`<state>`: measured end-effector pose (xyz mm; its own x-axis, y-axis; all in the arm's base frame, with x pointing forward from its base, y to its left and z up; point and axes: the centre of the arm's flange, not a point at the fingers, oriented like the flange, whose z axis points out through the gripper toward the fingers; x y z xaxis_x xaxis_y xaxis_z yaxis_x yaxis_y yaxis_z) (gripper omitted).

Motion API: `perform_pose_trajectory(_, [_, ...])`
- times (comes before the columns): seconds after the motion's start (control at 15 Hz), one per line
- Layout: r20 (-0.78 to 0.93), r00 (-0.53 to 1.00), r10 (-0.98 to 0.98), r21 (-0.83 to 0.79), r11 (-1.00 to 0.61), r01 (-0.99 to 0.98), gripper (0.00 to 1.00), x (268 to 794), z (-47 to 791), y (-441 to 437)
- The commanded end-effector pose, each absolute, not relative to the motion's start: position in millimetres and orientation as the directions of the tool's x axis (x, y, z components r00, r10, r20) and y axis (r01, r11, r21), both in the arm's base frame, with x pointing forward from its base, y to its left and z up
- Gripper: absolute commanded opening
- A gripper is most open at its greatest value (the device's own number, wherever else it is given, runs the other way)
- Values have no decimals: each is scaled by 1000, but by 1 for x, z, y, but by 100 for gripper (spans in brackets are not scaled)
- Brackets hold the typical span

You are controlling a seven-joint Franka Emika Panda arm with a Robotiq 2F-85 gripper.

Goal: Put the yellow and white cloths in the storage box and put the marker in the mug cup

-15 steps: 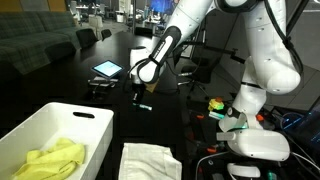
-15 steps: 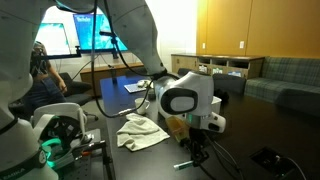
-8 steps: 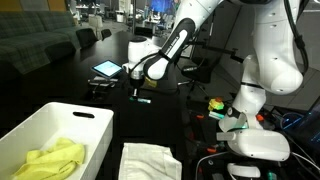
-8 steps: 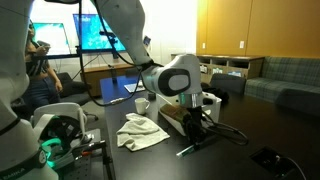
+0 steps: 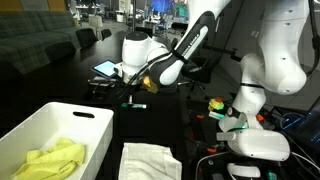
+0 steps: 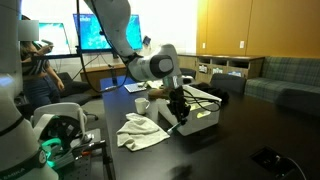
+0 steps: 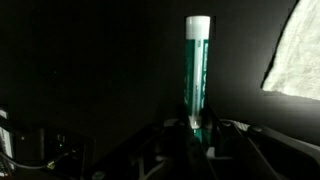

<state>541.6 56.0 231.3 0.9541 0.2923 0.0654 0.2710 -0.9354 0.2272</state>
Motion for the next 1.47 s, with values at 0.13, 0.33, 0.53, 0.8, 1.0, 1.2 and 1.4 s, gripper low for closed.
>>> perform_pose_trajectory(0.13, [79,905,418,262,-884,386,11,519,255,130])
perform_pose_trajectory(0.33, [79,868,491,274,-847,455,11,509,264,161])
perform_pose_trajectory(0.53, [89,822,562,276,-807,522,11,507,270,196])
perform_pose_trajectory(0.8, [131,773,621,250,-775,581,11,516,275,238])
perform_pose_trajectory(1.0, [184,744,643,232,-764,603,11,520,281,261])
perform_pose_trajectory(1.2, [236,728,643,215,-765,606,11,524,281,284])
perform_pose_trajectory(1.4, [262,710,654,205,-756,621,11,522,275,306])
